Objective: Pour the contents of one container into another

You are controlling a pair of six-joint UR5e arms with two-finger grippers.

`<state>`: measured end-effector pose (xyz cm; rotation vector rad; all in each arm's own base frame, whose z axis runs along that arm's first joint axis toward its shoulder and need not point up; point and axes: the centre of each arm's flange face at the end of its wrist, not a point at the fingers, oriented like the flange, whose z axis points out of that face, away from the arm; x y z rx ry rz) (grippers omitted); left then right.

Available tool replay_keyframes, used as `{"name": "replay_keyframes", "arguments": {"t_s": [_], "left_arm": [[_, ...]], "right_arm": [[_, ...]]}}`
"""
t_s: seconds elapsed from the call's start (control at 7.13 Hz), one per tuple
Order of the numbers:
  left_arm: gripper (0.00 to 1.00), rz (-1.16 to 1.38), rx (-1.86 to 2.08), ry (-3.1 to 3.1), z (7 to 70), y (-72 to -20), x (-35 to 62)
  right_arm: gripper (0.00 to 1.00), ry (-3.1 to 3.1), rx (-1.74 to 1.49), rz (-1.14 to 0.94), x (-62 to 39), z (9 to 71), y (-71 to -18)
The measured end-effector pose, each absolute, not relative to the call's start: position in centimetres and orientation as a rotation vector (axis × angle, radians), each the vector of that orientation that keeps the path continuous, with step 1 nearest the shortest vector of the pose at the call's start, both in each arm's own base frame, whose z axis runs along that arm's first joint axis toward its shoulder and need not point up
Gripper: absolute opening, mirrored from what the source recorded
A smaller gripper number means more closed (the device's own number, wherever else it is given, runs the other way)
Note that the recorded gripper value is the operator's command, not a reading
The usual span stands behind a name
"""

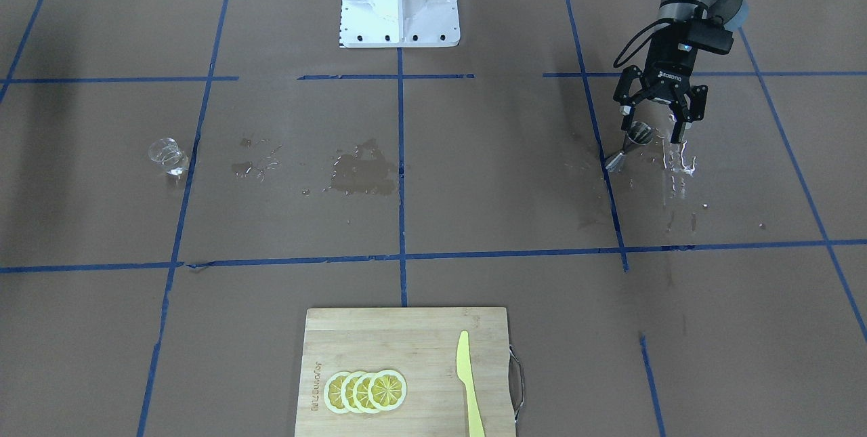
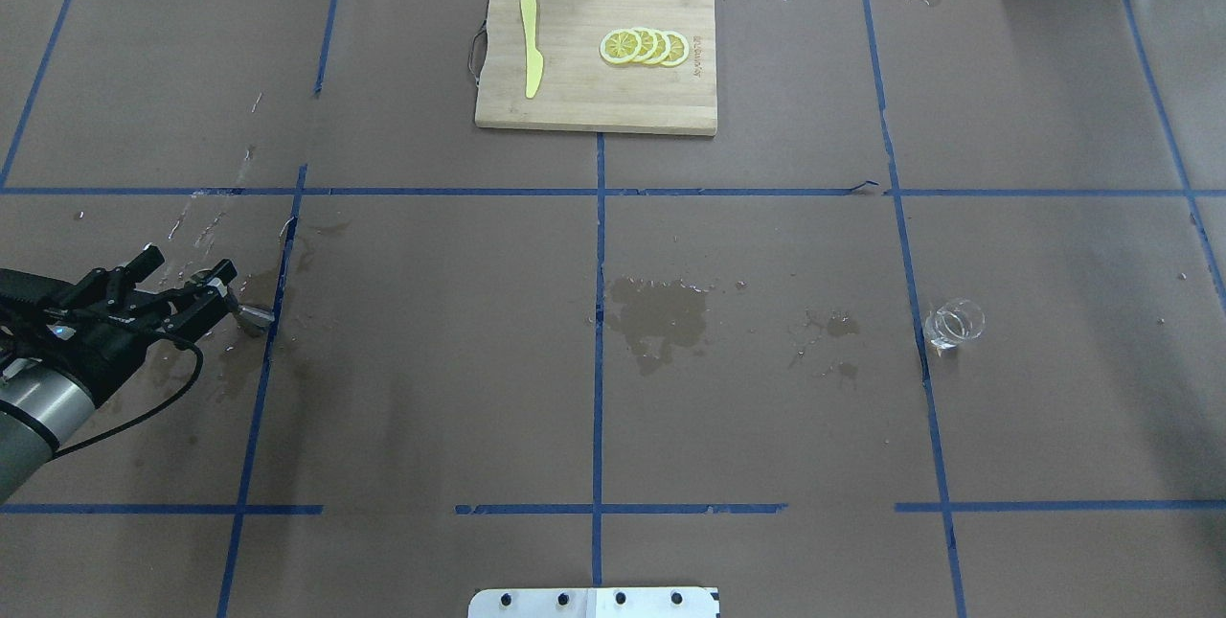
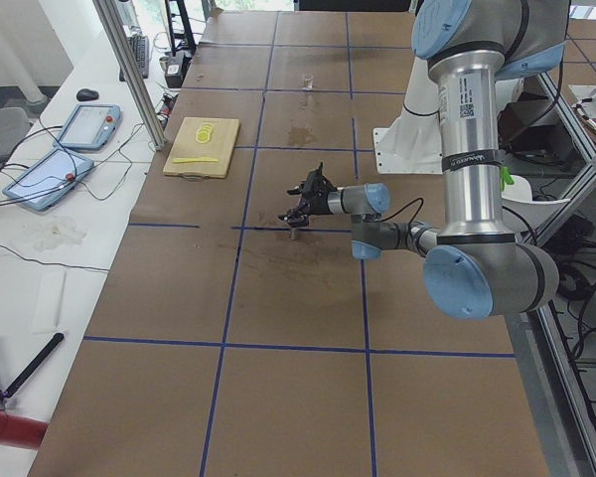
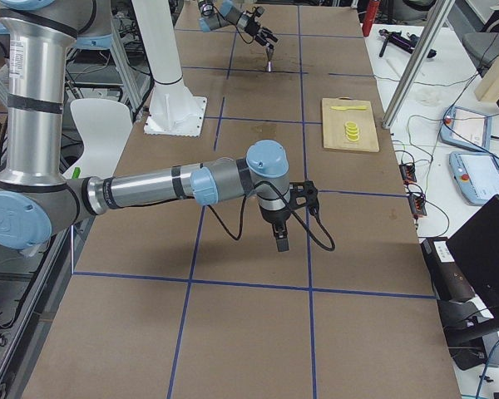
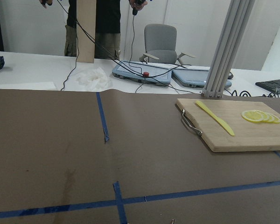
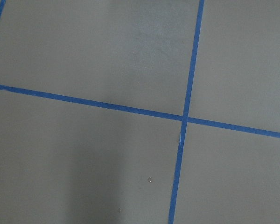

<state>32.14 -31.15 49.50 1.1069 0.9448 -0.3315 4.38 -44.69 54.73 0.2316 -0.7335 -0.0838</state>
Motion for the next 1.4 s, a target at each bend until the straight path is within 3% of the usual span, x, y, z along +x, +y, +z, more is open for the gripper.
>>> {"name": "replay_keyframes", "arguments": {"t_s": [1.26, 1.4], "left_arm": [[0.99, -0.33, 1.091, 0.895, 54.3, -29.2, 38.2], [0.76, -0.331, 1.087, 0.891, 54.7, -29.2, 38.6]], "right_arm": [[1.0, -0.733, 0.231, -0.082, 4.5, 54.8, -44.6], [1.0, -0.733, 0.231, -0.082, 4.5, 54.8, -44.6]]}}
